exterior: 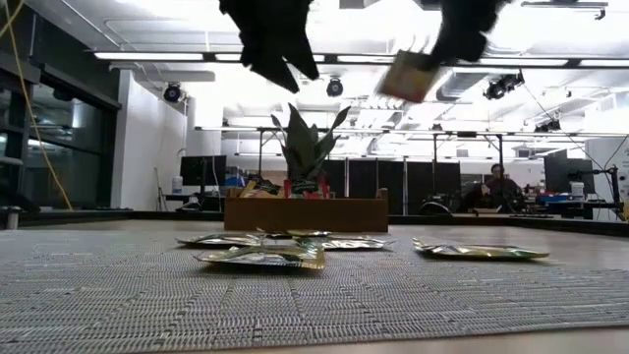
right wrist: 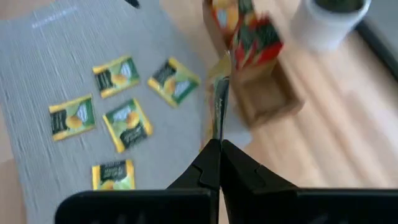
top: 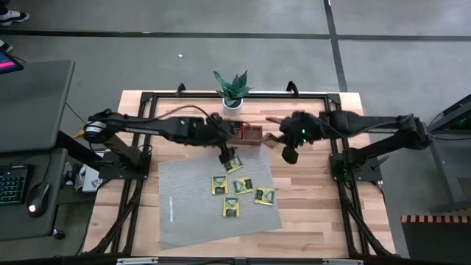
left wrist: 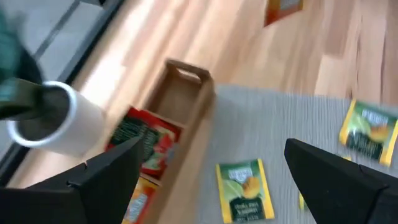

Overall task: Pick & Place Tea
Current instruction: Put the orange tea bag into the left section of the wooden organizer

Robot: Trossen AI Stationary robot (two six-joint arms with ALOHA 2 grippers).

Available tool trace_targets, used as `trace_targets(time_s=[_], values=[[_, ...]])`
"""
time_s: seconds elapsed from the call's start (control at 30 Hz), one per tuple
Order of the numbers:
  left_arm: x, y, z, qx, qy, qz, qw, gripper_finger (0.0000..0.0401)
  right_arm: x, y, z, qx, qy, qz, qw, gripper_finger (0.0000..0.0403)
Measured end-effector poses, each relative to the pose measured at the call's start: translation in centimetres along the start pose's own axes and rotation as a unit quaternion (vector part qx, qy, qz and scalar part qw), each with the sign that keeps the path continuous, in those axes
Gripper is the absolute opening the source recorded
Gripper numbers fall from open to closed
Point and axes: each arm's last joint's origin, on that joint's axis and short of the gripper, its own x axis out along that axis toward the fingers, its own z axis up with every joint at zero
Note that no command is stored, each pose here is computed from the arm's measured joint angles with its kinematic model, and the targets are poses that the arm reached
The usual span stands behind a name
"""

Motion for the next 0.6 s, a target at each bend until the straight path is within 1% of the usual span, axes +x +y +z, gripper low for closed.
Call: trace_targets(time_s=[0.13, 0.23, 0.3, 0.33, 0.4, 0.43, 0.47, 0.53, 0.6], values=[[-2.1, 1.8, 0.7, -0.024, -0.032, 0.006, 0.999, 0.0385, -1.3, -0.2, 3.3, -0.05, -0.023, 0.002, 0.998, 0.0], [-3.2, 2.9, 0.8, -0.034, -0.04, 0.006, 0.999, 0.0385, -1.3, -0.2, 5.7, -0.083, -0.027, 0.01, 0.996, 0.0], [-3.5, 3.1, 1.3, -0.044, -0.058, -0.01, 0.997, 0.0385, -0.9, 0.0, 7.3, -0.108, -0.026, 0.018, 0.994, 0.0], [-3.7, 3.3, 1.2, -0.047, -0.055, -0.019, 0.997, 0.0385, -0.6, 0.1, 7.9, -0.121, -0.021, 0.02, 0.992, 0.0], [-4.4, 3.7, 1.0, -0.05, -0.049, -0.044, 0.997, 0.0385, -0.1, 0.3, 9.2, -0.145, -0.013, 0.021, 0.989, 0.0], [-4.7, 3.6, 1.3, -0.052, -0.061, -0.061, 0.995, 0.0385, 0.2, 0.4, 9.8, -0.155, -0.009, 0.022, 0.988, 0.0], [-5.1, 3.6, 1.5, -0.052, -0.071, -0.075, 0.993, 0.0385, 0.5, 0.5, 10.3, -0.165, -0.004, 0.022, 0.986, 0.0], [-5.7, 4.0, 1.1, -0.041, -0.061, -0.091, 0.993, 0.0385, 1.1, 0.7, 11.1, -0.181, 0.004, 0.022, 0.983, 0.0], [-6.3, 4.0, 1.4, -0.036, -0.079, -0.116, 0.989, 0.0385, 1.6, 0.9, 11.9, -0.192, 0.005, 0.024, 0.981, 0.0]])
